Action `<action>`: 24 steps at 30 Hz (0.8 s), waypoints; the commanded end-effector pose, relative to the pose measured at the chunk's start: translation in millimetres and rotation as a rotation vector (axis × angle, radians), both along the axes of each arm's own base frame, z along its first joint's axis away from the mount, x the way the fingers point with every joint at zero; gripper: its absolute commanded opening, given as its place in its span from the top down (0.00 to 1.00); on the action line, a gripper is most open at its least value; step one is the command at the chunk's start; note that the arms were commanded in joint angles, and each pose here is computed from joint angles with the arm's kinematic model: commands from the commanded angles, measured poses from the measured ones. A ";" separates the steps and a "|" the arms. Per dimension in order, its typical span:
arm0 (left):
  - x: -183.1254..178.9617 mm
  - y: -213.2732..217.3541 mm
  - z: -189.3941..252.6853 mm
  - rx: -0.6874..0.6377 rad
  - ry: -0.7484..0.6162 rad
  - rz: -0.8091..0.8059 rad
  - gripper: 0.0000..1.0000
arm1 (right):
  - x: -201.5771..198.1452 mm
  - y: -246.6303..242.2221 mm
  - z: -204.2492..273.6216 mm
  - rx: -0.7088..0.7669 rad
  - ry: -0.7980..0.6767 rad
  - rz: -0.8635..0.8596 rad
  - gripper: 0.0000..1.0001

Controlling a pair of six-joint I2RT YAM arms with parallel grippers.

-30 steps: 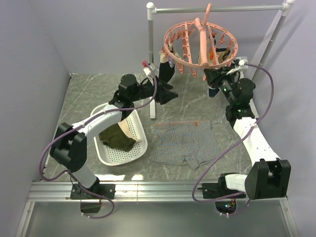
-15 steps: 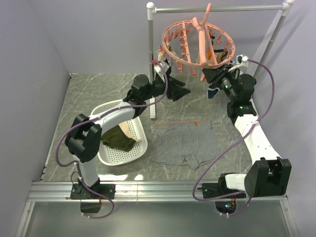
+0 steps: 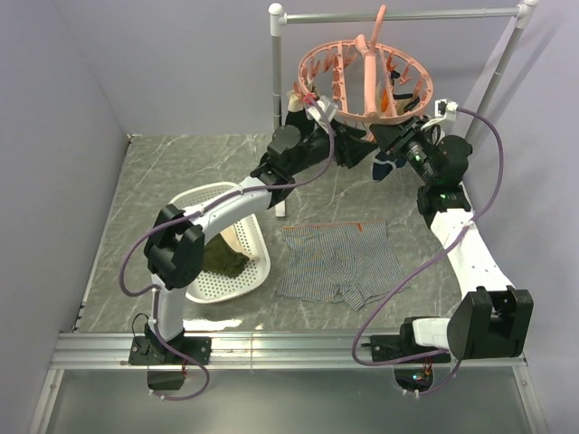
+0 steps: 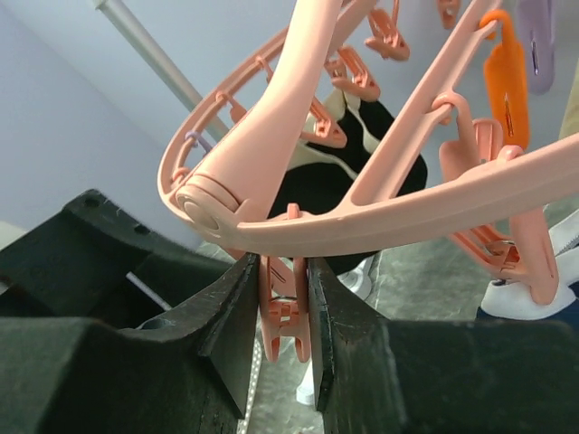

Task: Clip the underwear to the hanger

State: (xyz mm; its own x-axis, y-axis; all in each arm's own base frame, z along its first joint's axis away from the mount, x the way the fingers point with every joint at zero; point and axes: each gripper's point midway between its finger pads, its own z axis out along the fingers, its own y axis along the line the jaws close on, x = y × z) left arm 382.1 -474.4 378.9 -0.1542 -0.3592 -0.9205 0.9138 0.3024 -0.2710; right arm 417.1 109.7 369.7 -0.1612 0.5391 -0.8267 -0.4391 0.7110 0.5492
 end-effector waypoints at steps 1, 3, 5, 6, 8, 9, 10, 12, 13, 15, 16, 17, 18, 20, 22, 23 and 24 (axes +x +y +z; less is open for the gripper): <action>22.8 -3.0 10.3 0.004 -0.022 0.100 0.39 | -8.3 5.7 28.1 0.010 -0.097 0.043 1.00; 24.8 -7.3 6.2 0.022 -0.016 0.118 0.41 | -8.9 5.3 29.7 0.011 -0.102 0.043 1.00; 23.8 -10.0 1.4 0.038 -0.023 0.133 0.43 | -9.4 6.8 30.3 0.010 -0.105 0.051 1.00; 22.6 -10.1 0.6 0.041 -0.021 0.131 0.44 | -9.4 6.8 30.6 0.010 -0.107 0.051 1.00; 23.0 -11.1 -6.9 0.067 -0.013 0.137 0.45 | -9.8 6.3 31.0 0.014 -0.106 0.050 1.00; 22.5 -11.1 -9.8 0.074 -0.012 0.135 0.46 | -10.2 7.3 30.5 0.014 -0.105 0.054 1.00; 22.3 -10.9 -11.6 0.077 -0.010 0.135 0.46 | -10.6 6.9 30.8 0.013 -0.105 0.054 1.00; 20.6 -10.2 -10.2 0.068 -0.029 0.131 0.47 | -11.2 7.8 28.8 0.013 -0.101 0.061 1.00; 20.6 -10.1 -9.1 0.062 -0.030 0.132 0.49 | -11.6 8.8 27.3 0.012 -0.098 0.065 1.00; 21.3 -10.0 -3.4 0.045 -0.043 0.136 0.52 | -11.3 8.8 24.9 0.010 -0.090 0.065 1.00; 20.5 -10.7 1.3 0.033 -0.066 0.135 0.54 | -11.3 8.4 24.5 0.011 -0.088 0.065 1.00; 19.7 -11.8 3.2 0.029 -0.076 0.132 0.55 | -11.0 8.6 23.5 0.008 -0.086 0.066 1.00; 18.8 -12.6 6.3 0.024 -0.093 0.126 0.59 | -11.1 9.3 22.2 0.011 -0.080 0.068 1.00; 16.2 -16.5 7.9 0.030 -0.123 0.130 0.65 | -11.9 10.7 23.6 0.013 -0.081 0.078 1.00; 16.1 -18.3 8.1 0.035 -0.143 0.136 0.79 | -11.4 12.1 21.5 0.016 -0.071 0.087 1.00; 15.4 -19.5 7.2 0.039 -0.148 0.137 0.85 | -11.4 12.0 23.8 0.020 -0.073 0.087 0.98; 14.7 -20.6 3.7 0.049 -0.152 0.138 0.97 | -10.9 12.1 21.9 0.021 -0.066 0.087 0.95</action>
